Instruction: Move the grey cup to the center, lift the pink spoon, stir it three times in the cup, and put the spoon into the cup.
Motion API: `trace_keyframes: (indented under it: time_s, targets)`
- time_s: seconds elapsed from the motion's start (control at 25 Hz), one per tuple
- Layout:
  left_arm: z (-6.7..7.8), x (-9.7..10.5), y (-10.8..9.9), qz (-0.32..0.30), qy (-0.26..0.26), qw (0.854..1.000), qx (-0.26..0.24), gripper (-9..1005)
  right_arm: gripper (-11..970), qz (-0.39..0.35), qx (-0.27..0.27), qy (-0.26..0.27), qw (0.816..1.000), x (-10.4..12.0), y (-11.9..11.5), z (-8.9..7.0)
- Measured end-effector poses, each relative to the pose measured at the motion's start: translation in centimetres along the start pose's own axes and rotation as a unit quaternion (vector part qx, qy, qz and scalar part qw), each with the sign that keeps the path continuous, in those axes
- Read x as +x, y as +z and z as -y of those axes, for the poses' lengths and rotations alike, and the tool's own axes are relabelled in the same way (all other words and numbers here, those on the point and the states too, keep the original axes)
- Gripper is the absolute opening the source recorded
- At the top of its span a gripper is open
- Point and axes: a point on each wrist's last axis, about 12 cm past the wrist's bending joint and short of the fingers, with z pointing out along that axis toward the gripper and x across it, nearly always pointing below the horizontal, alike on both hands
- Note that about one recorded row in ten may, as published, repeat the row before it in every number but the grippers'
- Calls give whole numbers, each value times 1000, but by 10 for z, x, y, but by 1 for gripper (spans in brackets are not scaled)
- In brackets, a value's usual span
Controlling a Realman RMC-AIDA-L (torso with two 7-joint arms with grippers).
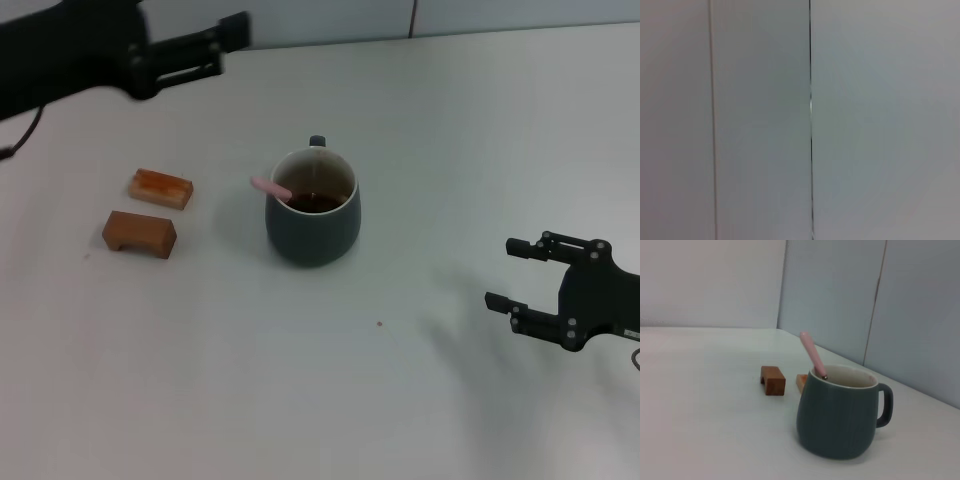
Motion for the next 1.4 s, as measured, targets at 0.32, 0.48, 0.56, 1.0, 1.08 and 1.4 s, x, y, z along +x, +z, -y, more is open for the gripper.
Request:
trace_keyframes:
  time_s: [0.32,0.48,0.56,1.0,1.08,1.4]
  targets:
    - [17,69,-69,106,60,990,-66,803,681,1,-3,-15,1000,3,-6,-6]
    - [41,110,-90,84,105,986,-97,798,680,7,-13,-51,999,4,-11,-14]
    - [55,128,-95,56,123,986,-96,796,680,8,-26,-63,998,5,-11,-20]
    - [98,174,-108,-13,96,992,-86,783,678,26,-34,-117,992,15,-15,-47]
    - [102,178,-108,-19,90,992,-85,780,677,25,-33,-117,992,16,-14,-49]
    - [114,187,-113,-30,78,992,-89,770,676,24,-30,-112,993,20,-15,-55]
